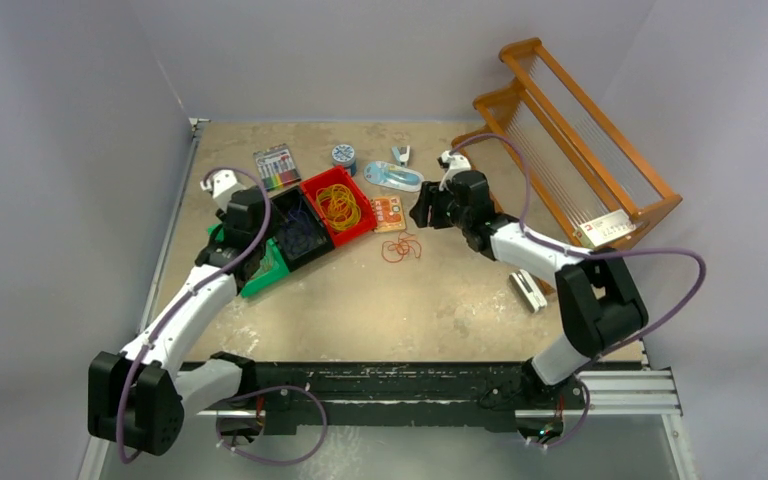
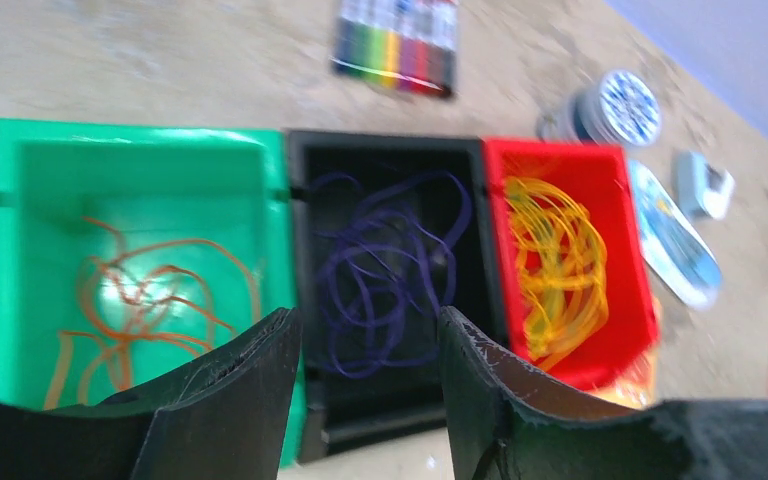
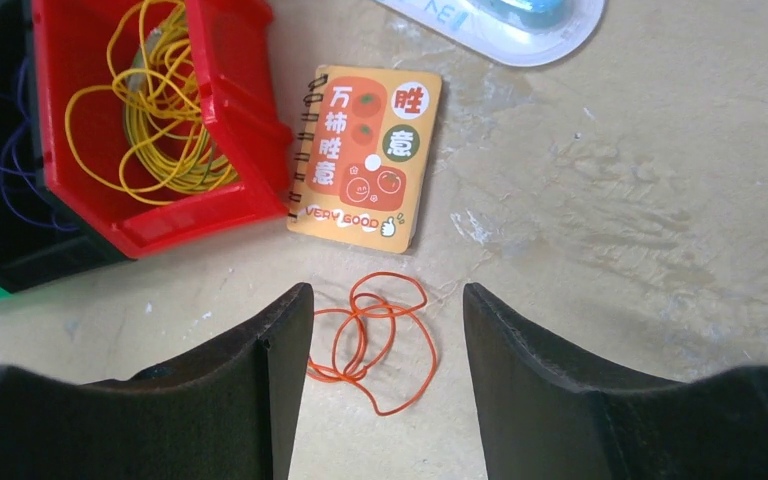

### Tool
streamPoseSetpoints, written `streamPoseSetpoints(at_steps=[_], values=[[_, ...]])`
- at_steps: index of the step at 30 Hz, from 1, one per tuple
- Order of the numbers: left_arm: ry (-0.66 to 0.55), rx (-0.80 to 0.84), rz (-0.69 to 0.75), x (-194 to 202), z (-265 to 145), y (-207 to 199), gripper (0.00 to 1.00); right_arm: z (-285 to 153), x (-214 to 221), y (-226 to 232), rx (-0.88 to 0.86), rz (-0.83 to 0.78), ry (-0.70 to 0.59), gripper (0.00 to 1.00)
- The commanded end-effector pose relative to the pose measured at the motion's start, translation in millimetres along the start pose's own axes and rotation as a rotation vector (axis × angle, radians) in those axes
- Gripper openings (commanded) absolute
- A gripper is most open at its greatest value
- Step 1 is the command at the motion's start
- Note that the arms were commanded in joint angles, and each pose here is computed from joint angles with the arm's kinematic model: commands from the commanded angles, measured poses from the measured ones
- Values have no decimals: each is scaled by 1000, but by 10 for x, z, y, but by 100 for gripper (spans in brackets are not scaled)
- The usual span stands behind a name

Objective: Untangle the cables

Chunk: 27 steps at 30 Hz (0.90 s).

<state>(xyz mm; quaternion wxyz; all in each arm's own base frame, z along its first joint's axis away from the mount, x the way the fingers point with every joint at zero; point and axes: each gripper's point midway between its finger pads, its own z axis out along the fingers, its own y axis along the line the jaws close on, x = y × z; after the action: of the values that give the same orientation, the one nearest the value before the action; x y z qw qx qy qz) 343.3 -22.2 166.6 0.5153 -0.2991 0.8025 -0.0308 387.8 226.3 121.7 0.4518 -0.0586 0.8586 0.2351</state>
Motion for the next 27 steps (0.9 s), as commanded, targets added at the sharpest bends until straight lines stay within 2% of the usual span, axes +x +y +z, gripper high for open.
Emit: streamPoseSetpoints(at_steps=[1, 8, 18, 27], values=[[14, 198, 14, -15, -152, -533, 52, 71, 10, 146, -69, -92, 86, 58], [31, 269, 5, 38, -120, -706, 51, 193, 408, 112, -86, -42, 184, 51], [52, 258, 40, 104, -70, -692, 48, 241, 714, 212, -188, -54, 275, 45], [64, 263, 37, 151, -45, -701, 47, 319, 876, 124, -157, -41, 324, 35]])
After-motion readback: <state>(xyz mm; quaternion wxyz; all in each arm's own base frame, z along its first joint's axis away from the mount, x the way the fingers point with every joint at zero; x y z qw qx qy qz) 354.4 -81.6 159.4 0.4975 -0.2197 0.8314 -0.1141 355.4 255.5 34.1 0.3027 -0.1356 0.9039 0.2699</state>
